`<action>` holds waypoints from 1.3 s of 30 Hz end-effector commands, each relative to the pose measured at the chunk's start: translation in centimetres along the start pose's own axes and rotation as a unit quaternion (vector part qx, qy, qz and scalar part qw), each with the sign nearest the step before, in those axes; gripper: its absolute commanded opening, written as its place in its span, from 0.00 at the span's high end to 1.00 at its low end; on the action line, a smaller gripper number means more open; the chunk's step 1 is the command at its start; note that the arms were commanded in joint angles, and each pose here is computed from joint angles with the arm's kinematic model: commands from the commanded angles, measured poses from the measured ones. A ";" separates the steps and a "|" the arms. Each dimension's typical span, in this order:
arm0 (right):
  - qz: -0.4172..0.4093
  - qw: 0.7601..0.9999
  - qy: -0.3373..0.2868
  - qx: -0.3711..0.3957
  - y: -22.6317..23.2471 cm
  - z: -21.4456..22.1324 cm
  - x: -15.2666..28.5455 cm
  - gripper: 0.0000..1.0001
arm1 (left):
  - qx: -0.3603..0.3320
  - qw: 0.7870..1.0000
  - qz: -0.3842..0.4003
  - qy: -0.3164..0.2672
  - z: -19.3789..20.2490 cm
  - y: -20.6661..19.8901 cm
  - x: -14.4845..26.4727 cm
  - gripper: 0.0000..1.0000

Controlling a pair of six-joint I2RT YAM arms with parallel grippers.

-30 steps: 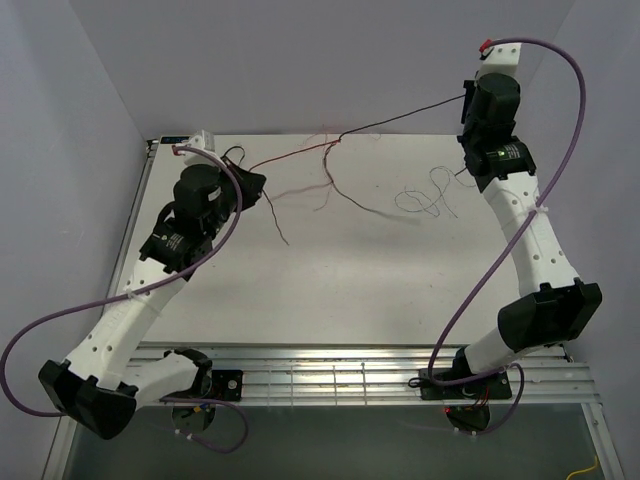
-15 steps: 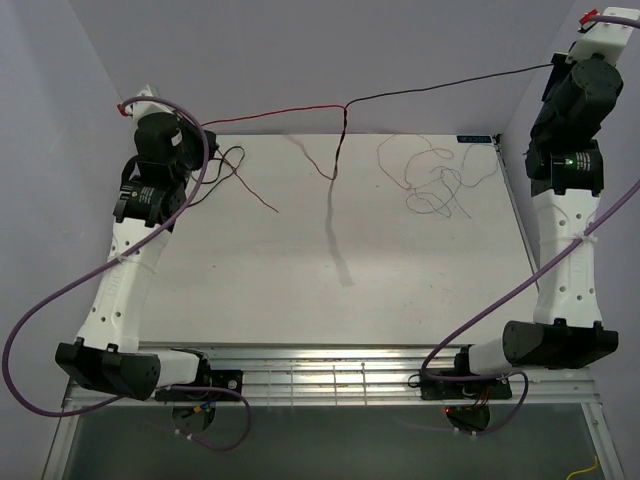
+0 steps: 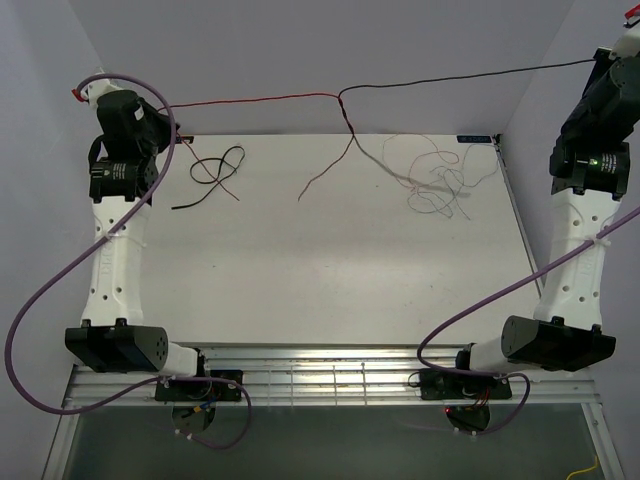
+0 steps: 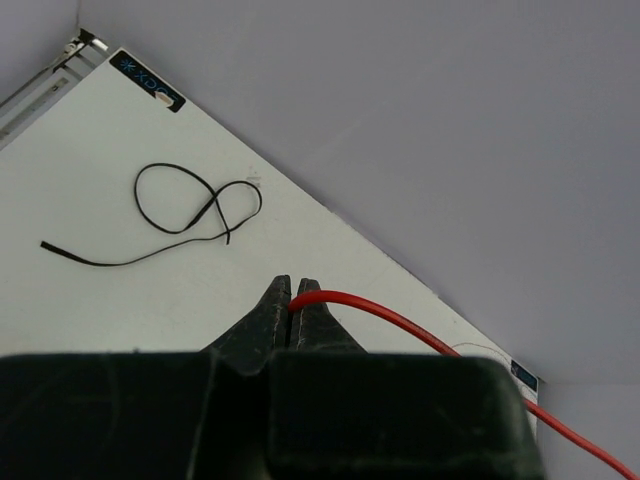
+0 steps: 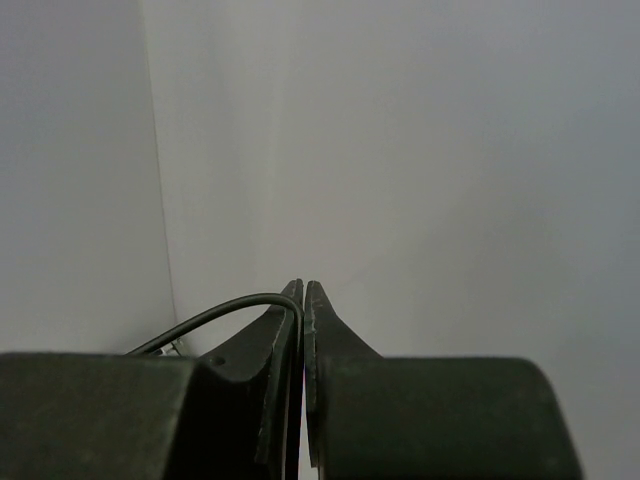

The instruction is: Untangle the cables

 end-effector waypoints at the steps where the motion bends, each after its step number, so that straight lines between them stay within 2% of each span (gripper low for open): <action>1: 0.040 0.999 -0.031 -0.002 -2.4 -2.1 0.2 0.92 | -0.003 0.999 -0.031 -0.027 -2.4 1.6 0.7 1.00; 10: 0.064 0.998 -0.021 0.015 -4.1 -1.1 -0.5 0.92 | 0.012 0.996 -0.089 -0.009 -3.2 6.5 -0.6 1.00; 15: 0.047 0.999 -0.024 0.015 -3.8 -1.1 -0.3 0.92 | 0.006 0.997 -0.080 -0.004 -3.1 6.9 -0.9 1.00; 20: -0.046 0.998 -0.041 0.006 -1.5 -2.0 0.2 0.92 | -0.015 1.000 -0.002 0.015 -3.0 4.6 -0.3 1.00; 26: -0.168 0.983 -0.073 -0.023 1.0 -4.3 2.7 0.92 | -0.028 0.999 0.034 -0.003 -4.3 3.1 1.9 1.00; 31: -0.180 0.979 -0.090 -0.032 0.7 -5.4 4.1 0.92 | -0.028 0.999 0.035 -0.021 -5.8 2.3 3.9 1.00; 36: -0.187 0.978 -0.091 -0.033 0.6 -5.4 4.8 0.92 | -0.037 0.996 0.030 -0.069 -9.8 0.6 6.1 1.00; 39: -0.222 0.970 -0.091 -0.036 1.4 -5.0 5.7 0.92 | -0.046 0.996 0.028 -0.066 -10.2 0.3 6.2 1.00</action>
Point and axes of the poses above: each gripper's point midway between its finger pads, its own x axis back along the fingers, its own y axis along the line the jaws close on, z = x × y, the point moved 4 cm from there along x, back along the fingers, and after that the axes turned 2 degrees about -x, right-handed, at the moved point
